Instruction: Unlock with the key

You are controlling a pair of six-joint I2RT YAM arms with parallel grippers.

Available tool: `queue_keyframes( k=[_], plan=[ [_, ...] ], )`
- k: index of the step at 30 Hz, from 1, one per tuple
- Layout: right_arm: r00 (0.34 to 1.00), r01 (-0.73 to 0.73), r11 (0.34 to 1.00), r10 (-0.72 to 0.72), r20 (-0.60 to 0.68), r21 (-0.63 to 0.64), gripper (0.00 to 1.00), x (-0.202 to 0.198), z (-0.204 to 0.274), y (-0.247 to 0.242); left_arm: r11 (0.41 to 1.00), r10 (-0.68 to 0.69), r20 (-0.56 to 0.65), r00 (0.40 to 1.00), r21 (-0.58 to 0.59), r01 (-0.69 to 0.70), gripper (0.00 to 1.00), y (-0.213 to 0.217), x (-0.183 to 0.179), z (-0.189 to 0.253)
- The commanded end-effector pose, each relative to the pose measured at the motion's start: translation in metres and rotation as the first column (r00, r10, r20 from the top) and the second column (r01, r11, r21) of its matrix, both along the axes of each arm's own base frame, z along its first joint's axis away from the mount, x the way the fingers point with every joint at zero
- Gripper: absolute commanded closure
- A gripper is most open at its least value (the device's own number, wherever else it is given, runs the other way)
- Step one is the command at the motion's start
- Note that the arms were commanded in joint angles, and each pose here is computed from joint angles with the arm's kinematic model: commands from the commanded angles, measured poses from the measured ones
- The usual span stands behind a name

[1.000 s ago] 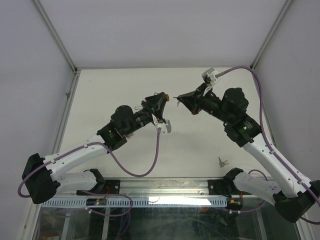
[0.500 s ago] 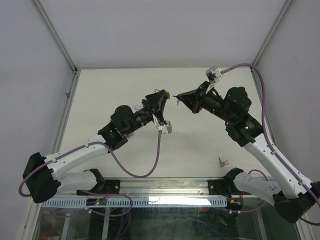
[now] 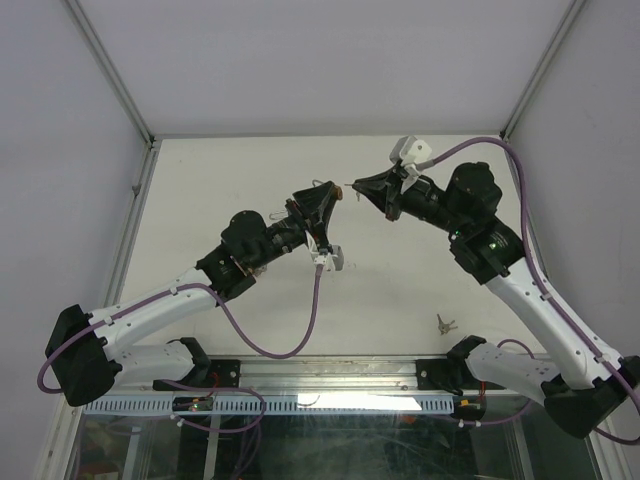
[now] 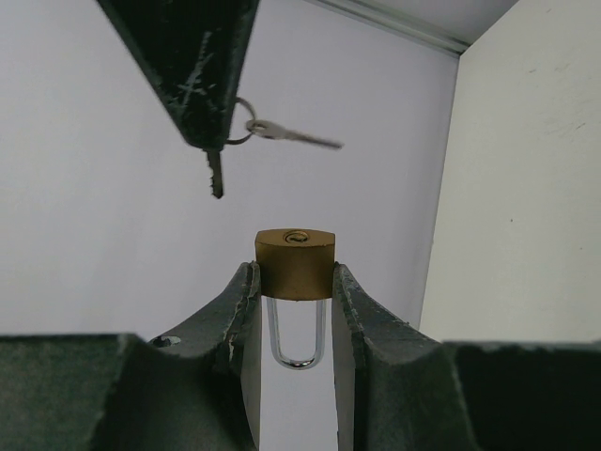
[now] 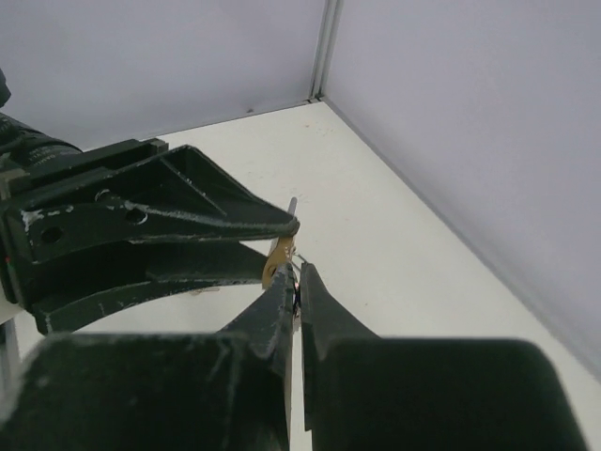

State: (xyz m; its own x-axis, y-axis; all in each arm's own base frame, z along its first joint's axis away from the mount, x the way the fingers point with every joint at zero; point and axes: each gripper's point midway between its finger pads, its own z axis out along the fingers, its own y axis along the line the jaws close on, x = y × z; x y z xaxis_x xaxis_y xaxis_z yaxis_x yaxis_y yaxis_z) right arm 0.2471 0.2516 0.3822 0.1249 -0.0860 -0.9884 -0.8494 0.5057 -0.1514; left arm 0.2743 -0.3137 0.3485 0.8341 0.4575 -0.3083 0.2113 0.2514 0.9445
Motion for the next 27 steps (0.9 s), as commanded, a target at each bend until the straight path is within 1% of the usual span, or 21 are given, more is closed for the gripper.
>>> queue_keyframes(
  k=[1,2,4,6,8,9,12,15,21,23,27],
  plan=[
    [0.989,-0.086,0.996,0.09,0.121,-0.038,1.0,-0.007,0.02,0.006,0.997,-0.038,0.129,0.991,-0.064,0.046,1.0,-0.001,-0.013,0.043],
    [0.983,-0.094,0.995,0.096,0.154,-0.016,1.0,-0.013,0.024,0.004,0.997,-0.037,0.133,0.99,-0.063,0.046,1.0,0.0,-0.014,0.044],
    [0.979,-0.095,0.996,0.093,0.18,0.003,1.0,-0.016,0.027,0.002,0.997,-0.043,0.136,0.99,-0.056,0.051,1.0,0.0,-0.015,0.043],
    [0.985,-0.086,0.996,0.086,0.149,-0.005,1.0,-0.015,0.028,0.002,0.998,-0.039,0.138,0.99,-0.051,0.047,1.0,0.0,-0.014,0.042],
    [0.995,-0.062,0.998,0.06,0.075,0.015,1.0,-0.009,0.029,0.002,0.999,-0.031,0.166,0.986,-0.04,0.038,1.0,0.001,-0.014,0.044],
    [0.999,-0.03,0.999,0.03,0.011,0.038,1.0,-0.004,0.028,0.003,0.999,-0.023,0.183,0.983,-0.032,0.029,1.0,0.001,-0.013,0.044],
    [0.99,0.014,0.997,-0.003,-0.14,0.076,1.0,0.003,0.023,0.006,1.0,0.002,0.223,0.975,-0.025,0.004,1.0,0.003,-0.01,0.046],
    [0.977,0.046,0.989,-0.015,-0.212,0.143,1.0,0.003,0.015,0.006,1.0,0.013,0.225,0.974,-0.025,-0.008,1.0,0.005,-0.009,0.046],
    [0.967,0.11,0.966,-0.048,-0.251,0.236,1.0,0.009,0.007,0.003,1.0,0.007,0.22,0.976,-0.023,-0.002,1.0,0.003,-0.009,0.043],
    [0.967,0.111,0.956,-0.041,-0.251,0.271,1.0,0.011,0.009,0.005,1.0,0.005,0.218,0.976,-0.024,0.001,1.0,0.003,-0.009,0.043],
    [0.969,0.133,0.946,-0.061,-0.239,0.297,1.0,0.013,0.013,0.002,1.0,0.007,0.211,0.977,-0.025,-0.002,1.0,0.003,-0.009,0.042]
  ],
)
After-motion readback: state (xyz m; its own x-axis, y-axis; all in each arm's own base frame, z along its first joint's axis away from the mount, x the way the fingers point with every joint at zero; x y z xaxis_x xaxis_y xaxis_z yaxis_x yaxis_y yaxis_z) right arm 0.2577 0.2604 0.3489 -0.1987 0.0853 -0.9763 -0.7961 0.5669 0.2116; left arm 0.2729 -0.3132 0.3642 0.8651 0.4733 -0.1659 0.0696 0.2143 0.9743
